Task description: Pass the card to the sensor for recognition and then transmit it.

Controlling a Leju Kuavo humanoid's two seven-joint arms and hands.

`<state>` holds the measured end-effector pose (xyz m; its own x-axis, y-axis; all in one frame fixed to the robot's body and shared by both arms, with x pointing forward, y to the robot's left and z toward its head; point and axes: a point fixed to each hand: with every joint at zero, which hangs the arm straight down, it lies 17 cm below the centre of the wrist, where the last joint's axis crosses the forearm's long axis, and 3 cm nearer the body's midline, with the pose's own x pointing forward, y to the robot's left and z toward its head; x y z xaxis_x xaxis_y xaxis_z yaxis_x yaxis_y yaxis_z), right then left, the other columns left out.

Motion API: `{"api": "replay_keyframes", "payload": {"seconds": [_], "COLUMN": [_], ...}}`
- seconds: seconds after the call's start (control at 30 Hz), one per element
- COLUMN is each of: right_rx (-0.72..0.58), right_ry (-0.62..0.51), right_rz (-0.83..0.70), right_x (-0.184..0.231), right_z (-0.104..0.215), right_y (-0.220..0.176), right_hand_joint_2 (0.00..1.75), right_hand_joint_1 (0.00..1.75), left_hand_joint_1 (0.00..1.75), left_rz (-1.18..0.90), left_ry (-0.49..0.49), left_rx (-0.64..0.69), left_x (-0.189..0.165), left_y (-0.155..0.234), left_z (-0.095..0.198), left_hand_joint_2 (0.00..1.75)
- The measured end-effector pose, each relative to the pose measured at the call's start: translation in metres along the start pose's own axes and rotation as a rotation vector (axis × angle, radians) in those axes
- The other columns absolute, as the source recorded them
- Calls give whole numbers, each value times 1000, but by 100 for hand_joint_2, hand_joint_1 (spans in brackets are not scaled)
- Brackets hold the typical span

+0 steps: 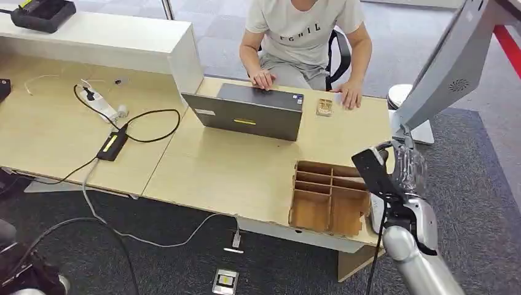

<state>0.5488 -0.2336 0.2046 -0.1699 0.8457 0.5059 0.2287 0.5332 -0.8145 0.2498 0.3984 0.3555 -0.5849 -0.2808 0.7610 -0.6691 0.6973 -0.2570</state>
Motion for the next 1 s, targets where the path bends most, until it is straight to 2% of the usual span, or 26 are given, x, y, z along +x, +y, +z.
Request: {"api": "replay_keyframes", "payload": {"seconds": [0.33,0.57,0.87,1.0], "right_rx": [-71,-108,-168,-167], "right_ry": [-57,-134,-187,-186], "right_rz": [-145,-198,-187,-186], "right_x": [39,80,120,121], "right_z": [-12,-35,-84,-86], "right_y": [-49,-76,-87,-86], "right_hand_joint_2": [175,175,175,175], "right_hand_joint_1": [175,175,175,175], "left_hand_joint_1": [0,0,0,0], "left_rz": [7,24,59,62], "left_ry": [2,1,22,22], "left_rx": [2,6,0,-2], "left_x": [0,0,-7,-8], "left_y": [0,-2,-12,-13], "left_z": [0,-3,-4,-3], "left_hand_joint_2": [0,0,0,0]}}
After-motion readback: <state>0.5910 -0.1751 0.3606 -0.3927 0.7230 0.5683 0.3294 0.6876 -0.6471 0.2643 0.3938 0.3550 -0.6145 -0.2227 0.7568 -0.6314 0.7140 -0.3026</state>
